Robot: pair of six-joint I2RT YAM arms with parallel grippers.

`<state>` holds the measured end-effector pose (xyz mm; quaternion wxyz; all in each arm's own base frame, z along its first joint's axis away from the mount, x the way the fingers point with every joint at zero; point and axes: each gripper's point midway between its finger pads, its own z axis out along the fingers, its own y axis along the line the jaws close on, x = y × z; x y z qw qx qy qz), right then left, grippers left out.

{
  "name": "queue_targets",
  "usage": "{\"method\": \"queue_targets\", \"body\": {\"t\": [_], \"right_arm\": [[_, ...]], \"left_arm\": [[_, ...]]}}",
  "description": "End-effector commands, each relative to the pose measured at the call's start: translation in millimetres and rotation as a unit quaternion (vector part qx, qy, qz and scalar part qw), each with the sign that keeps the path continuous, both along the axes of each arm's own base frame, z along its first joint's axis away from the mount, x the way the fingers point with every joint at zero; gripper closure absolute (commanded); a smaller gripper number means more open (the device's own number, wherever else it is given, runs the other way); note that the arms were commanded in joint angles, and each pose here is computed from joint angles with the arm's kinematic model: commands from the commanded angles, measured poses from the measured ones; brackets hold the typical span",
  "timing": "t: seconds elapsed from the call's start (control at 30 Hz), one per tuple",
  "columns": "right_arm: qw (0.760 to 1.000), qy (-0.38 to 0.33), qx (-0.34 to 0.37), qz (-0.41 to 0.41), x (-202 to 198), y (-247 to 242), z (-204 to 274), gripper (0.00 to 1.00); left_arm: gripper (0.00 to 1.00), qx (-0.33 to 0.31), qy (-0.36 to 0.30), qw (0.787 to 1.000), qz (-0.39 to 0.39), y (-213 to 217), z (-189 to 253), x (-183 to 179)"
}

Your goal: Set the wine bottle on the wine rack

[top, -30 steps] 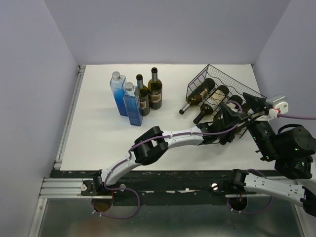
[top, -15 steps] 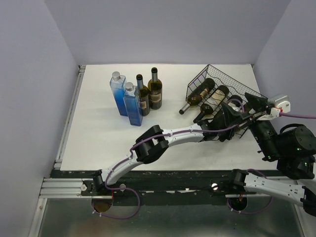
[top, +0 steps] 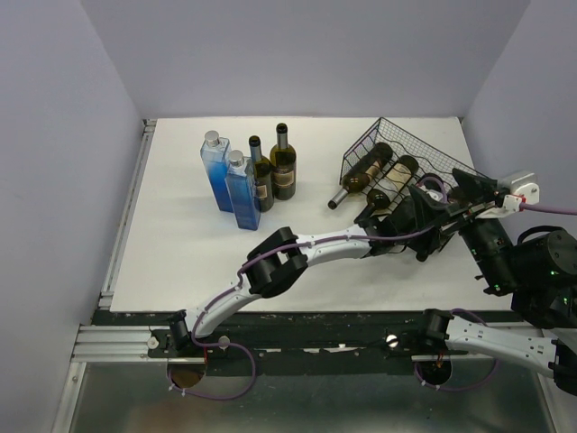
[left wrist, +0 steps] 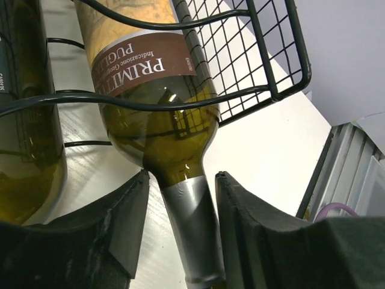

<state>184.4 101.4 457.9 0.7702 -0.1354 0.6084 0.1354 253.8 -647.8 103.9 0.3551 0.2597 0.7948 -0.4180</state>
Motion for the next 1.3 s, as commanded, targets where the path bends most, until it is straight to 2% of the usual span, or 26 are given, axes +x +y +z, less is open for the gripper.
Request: {"method": "queue_targets", "body": {"t": [0.0,0.1,0.2,0.4,0.5,0.57,0.83,1.0,1.1,1.27], "right_arm": [[1.000,0.008,0.001,-0.005,0.6,-1.7,1.9,0.07],[1.000,0.010,0.004,-0.003,0.3,-0.7,2.9,0.07],[1.000,0.013,0.006,-0.001,0.5,1.0,2.1,0.07],[1.000,0.027,0.014,0.002,0.7,3.6,1.7,0.05],[0.998,0.046,0.032,-0.001,0.7,2.9,5.9,0.02],[0.997,0.059,0.042,-0.005,1.7,3.2,7.6,0.01],[0.990,0.108,0.095,-0.012,4.4,9.9,6.4,0.01],[0.981,0.124,0.141,-0.053,12.4,4.8,16.4,0.02],[0.975,0.126,0.166,-0.074,18.0,5.1,21.7,0.03],[0.969,0.142,0.150,-0.137,34.9,13.3,21.0,0.05]], "left_arm": [[0.38,-0.077,-0.032,0.996,-0.021,-12.2,56.7,-2.5],[0.32,-0.077,-0.029,0.996,-0.023,-5.3,57.6,-5.9],[0.21,-0.080,-0.020,0.996,-0.022,4.1,51.6,-9.5],[0.21,-0.079,-0.024,0.996,-0.028,20.3,62.9,-14.5],[0.19,-0.077,-0.053,0.994,-0.050,37.3,79.8,-23.3],[0.17,-0.053,-0.079,0.994,-0.059,51.7,88.2,-27.6],[0.13,0.037,-0.149,0.985,-0.074,147.3,114.0,-50.4],[0.09,0.102,-0.175,0.979,-0.029,223.1,120.9,-51.1],[0.06,0.111,-0.184,0.976,0.013,264.7,135.3,-46.3],[0.01,0.090,-0.180,0.975,0.099,331.0,172.6,-31.3]]}}
